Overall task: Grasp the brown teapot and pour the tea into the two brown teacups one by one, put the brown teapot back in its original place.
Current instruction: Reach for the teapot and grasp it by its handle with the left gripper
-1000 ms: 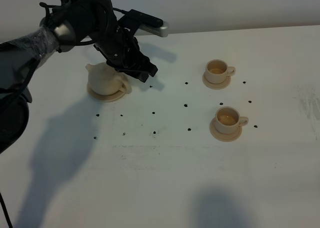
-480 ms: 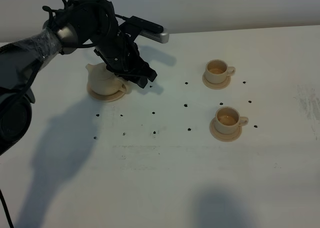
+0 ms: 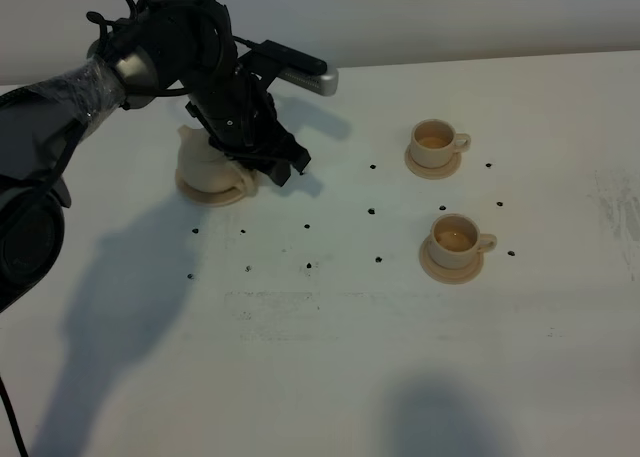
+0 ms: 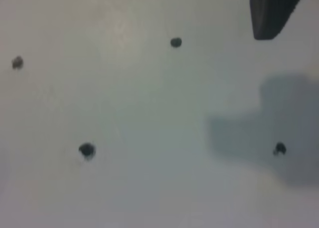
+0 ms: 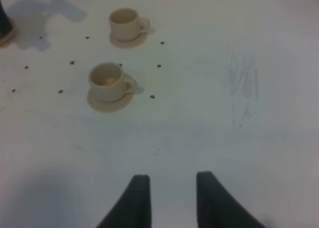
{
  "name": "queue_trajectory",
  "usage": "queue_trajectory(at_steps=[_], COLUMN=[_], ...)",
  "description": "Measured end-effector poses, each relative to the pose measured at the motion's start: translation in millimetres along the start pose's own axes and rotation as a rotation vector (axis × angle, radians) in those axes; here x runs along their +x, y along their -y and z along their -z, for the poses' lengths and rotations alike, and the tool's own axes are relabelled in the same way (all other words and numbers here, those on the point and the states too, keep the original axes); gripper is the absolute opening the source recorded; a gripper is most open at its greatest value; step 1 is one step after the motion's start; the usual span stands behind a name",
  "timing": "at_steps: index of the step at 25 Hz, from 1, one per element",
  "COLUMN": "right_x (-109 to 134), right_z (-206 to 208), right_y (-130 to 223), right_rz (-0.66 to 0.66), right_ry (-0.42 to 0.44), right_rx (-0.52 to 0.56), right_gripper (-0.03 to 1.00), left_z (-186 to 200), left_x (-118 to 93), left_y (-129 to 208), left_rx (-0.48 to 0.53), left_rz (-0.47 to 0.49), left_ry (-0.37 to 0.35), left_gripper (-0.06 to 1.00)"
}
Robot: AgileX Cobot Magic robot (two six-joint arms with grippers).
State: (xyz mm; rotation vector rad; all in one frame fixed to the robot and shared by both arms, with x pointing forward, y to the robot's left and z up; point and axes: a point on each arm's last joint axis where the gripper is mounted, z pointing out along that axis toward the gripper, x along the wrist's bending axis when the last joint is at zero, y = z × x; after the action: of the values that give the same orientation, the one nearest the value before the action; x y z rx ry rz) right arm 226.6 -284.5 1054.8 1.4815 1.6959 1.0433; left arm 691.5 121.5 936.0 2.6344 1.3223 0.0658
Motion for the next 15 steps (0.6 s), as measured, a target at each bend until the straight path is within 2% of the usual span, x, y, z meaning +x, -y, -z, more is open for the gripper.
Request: queue_trajectory(at_steps=[6,15], right_x=[0.0,0.0], right_z=[0.0,0.0], right_y=[0.0,0.0], right_rz=[0.000,0.000], right_ry=[0.000,0.000], right_rx=[0.000,0.000], right_gripper=[0.22,0.22], left_z=[0.2,0.2], left_x=[2.4,2.3], left_y=[4.8,4.6], left_rx=[0.053,0.052], left_rz=[-0.019,-0.018], left_ry=[-0.026,-0.025], left_gripper=[0.45,0.45])
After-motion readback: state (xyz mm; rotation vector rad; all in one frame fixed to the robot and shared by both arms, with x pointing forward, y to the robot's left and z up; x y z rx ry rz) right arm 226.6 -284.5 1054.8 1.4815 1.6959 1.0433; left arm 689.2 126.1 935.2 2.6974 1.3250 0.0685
